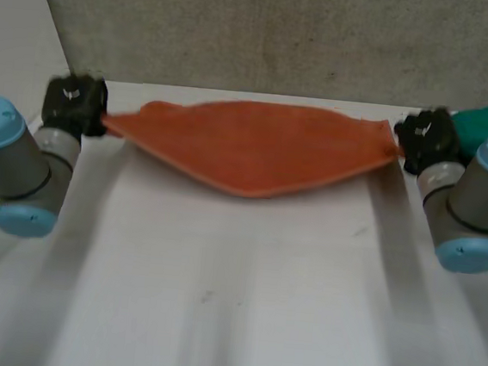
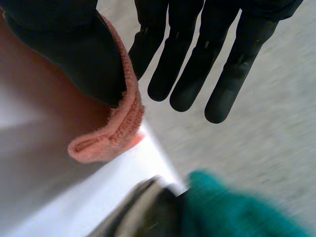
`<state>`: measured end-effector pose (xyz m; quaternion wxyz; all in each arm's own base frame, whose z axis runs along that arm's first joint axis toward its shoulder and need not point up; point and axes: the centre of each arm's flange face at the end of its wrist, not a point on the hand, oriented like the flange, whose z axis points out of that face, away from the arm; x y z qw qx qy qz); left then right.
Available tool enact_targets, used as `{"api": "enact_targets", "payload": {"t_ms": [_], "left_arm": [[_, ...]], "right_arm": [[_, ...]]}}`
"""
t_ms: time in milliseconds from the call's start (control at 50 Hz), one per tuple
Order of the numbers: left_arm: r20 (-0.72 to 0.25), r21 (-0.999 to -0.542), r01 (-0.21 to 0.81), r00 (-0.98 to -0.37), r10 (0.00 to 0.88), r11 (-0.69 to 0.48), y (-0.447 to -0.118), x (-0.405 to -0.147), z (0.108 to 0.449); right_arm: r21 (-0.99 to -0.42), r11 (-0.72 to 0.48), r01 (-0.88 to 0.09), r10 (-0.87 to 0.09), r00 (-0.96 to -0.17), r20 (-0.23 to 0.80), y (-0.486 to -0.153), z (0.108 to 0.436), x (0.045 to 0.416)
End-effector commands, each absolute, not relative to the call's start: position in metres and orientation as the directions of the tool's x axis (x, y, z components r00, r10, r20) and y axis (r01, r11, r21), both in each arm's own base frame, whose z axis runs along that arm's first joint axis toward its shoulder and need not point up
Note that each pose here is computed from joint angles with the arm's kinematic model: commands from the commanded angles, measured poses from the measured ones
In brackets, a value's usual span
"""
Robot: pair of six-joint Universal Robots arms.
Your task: Fold the laundry.
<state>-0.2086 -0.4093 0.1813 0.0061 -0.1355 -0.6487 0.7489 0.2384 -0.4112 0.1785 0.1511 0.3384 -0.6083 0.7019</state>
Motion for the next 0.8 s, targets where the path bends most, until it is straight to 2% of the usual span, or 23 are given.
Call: {"api": "enact_targets", "payload": {"t_ms": [20, 40, 100, 120, 140, 180, 200, 220, 280, 320, 400, 420, 500, 520, 560, 600, 680, 800], "left_arm": [[-0.311, -0.924, 0.358, -0.909, 0.276, 0.138, -0.351, -0.196, 0.157], [-0.343, -0.882, 0.416, -0.888, 0.307, 0.219, -0.332, -0.190, 0.156], [-0.372, -0.814, 0.486, -0.857, 0.356, 0.319, -0.300, -0.182, 0.160], [-0.382, -0.768, 0.526, -0.834, 0.397, 0.366, -0.278, -0.178, 0.163], [-0.386, -0.745, 0.544, -0.823, 0.416, 0.385, -0.267, -0.176, 0.165], [-0.400, -0.706, 0.582, -0.797, 0.452, 0.403, -0.248, -0.172, 0.169], [-0.423, -0.670, 0.621, -0.770, 0.478, 0.406, -0.235, -0.166, 0.172], [-0.439, -0.656, 0.639, -0.756, 0.485, 0.403, -0.230, -0.163, 0.174], [-0.502, -0.631, 0.685, -0.719, 0.481, 0.365, -0.227, -0.150, 0.179], [-0.519, -0.638, 0.693, -0.709, 0.478, 0.336, -0.230, -0.148, 0.182], [-0.531, -0.706, 0.669, -0.717, 0.452, 0.233, -0.245, -0.155, 0.190], [-0.529, -0.740, 0.642, -0.739, 0.417, 0.198, -0.255, -0.156, 0.194], [-0.476, -0.819, 0.552, -0.807, 0.349, 0.160, -0.282, -0.158, 0.188], [-0.464, -0.830, 0.535, -0.818, 0.339, 0.156, -0.288, -0.159, 0.187], [-0.435, -0.857, 0.497, -0.840, 0.324, 0.137, -0.301, -0.163, 0.185], [-0.428, -0.866, 0.486, -0.843, 0.326, 0.119, -0.308, -0.169, 0.185], [-0.430, -0.863, 0.488, -0.845, 0.317, 0.132, -0.329, -0.177, 0.173], [-0.458, -0.847, 0.502, -0.857, 0.237, 0.176, -0.356, -0.184, 0.158]], "right_arm": [[-0.715, 0.045, -0.697, -0.434, -0.658, 0.615, -0.360, 0.145, 0.227], [-0.705, 0.074, -0.706, -0.456, -0.652, 0.606, -0.352, 0.147, 0.224], [-0.648, 0.153, -0.746, -0.525, -0.617, 0.586, -0.317, 0.171, 0.212], [-0.627, 0.169, -0.760, -0.546, -0.602, 0.582, -0.307, 0.176, 0.208], [-0.583, 0.200, -0.787, -0.580, -0.575, 0.577, -0.291, 0.185, 0.197], [-0.533, 0.226, -0.815, -0.605, -0.546, 0.579, -0.278, 0.191, 0.183], [-0.506, 0.237, -0.829, -0.615, -0.531, 0.583, -0.273, 0.193, 0.176], [-0.454, 0.240, -0.858, -0.631, -0.493, 0.599, -0.265, 0.197, 0.164], [-0.402, 0.221, -0.889, -0.632, -0.444, 0.635, -0.262, 0.199, 0.153], [-0.401, 0.199, -0.894, -0.594, -0.436, 0.677, -0.271, 0.201, 0.150], [-0.463, 0.183, -0.867, -0.519, -0.486, 0.703, -0.288, 0.198, 0.154], [-0.477, 0.183, -0.860, -0.512, -0.498, 0.700, -0.292, 0.194, 0.155], [-0.543, 0.171, -0.822, -0.469, -0.553, 0.689, -0.318, 0.180, 0.164], [-0.574, 0.157, -0.803, -0.450, -0.576, 0.683, -0.326, 0.177, 0.170], [-0.596, 0.138, -0.791, -0.434, -0.589, 0.682, -0.333, 0.175, 0.176], [-0.624, 0.092, -0.776, -0.399, -0.603, 0.691, -0.346, 0.177, 0.186], [-0.635, 0.052, -0.771, -0.360, -0.607, 0.708, -0.371, 0.164, 0.195], [-0.641, -0.003, -0.768, -0.319, -0.607, 0.728, -0.399, 0.153, 0.209]]}}
